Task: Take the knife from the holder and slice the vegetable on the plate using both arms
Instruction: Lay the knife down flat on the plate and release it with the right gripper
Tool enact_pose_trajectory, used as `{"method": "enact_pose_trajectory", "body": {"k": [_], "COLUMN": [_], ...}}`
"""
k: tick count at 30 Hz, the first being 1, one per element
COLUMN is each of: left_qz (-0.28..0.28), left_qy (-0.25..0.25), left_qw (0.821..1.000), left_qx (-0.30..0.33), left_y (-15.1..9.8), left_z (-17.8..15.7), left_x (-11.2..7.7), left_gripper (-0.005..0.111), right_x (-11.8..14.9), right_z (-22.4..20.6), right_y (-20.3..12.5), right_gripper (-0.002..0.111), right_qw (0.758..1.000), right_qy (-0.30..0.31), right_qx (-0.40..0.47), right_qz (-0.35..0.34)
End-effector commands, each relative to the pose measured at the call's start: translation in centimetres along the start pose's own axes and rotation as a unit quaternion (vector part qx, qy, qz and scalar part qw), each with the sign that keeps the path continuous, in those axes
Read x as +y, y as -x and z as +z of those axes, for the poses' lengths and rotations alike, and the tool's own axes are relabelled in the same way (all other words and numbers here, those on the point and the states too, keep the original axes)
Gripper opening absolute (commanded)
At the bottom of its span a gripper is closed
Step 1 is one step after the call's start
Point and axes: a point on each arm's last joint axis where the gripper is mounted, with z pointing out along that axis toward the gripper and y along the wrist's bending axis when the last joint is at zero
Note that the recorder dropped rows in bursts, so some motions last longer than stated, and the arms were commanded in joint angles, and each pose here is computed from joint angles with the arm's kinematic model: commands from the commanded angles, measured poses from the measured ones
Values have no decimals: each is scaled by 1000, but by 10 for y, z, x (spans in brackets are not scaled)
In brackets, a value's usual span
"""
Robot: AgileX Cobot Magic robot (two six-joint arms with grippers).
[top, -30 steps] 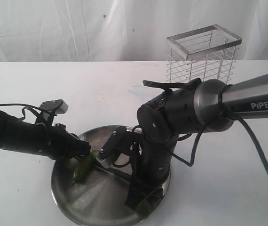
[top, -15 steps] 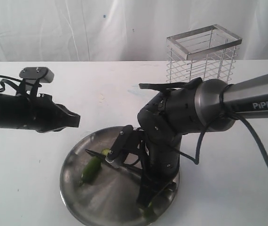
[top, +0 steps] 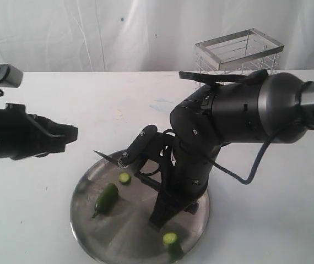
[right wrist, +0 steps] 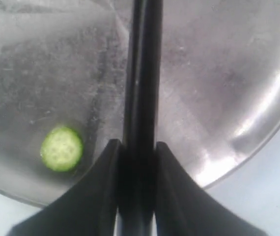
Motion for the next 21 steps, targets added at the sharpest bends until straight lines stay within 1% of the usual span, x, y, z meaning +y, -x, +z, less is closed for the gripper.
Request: {"method": "enact_pose_trajectory", "body": {"k": [1, 6, 9, 12, 18, 21], "left_qz": [-24, -23, -14, -23, -31, -36], "left_qy": [-34, -53, -70, -89, -96, -89], "left_qw": [998, 993, 987, 982, 980, 983], "left_qx": [-39, -106, -141, -167, -173, -157], "left_y": [-15, -28, -37, -49, -77, -101], "left_z": [-37, -78, -97, -112, -120, -115], "left_x": [-20, -38, -47, -55, -55, -51], "left_gripper": [28, 28, 28, 28, 28, 28], "right_x": [4, 13, 16, 17, 16, 16], "right_z": [1, 11, 17, 16, 12, 14], "right_y": [0, -8, -15, -20, -20, -18], "right_gripper": [0, 0, 0, 0, 0, 0], "right_qw": [999, 994, 992, 992, 990, 991], "right_qy": [18, 52, 56, 55, 52, 55], "right_qx": [-27, -45, -54, -63, -81, -68], "right_qz": [34, 82, 95, 99, 101, 98]}}
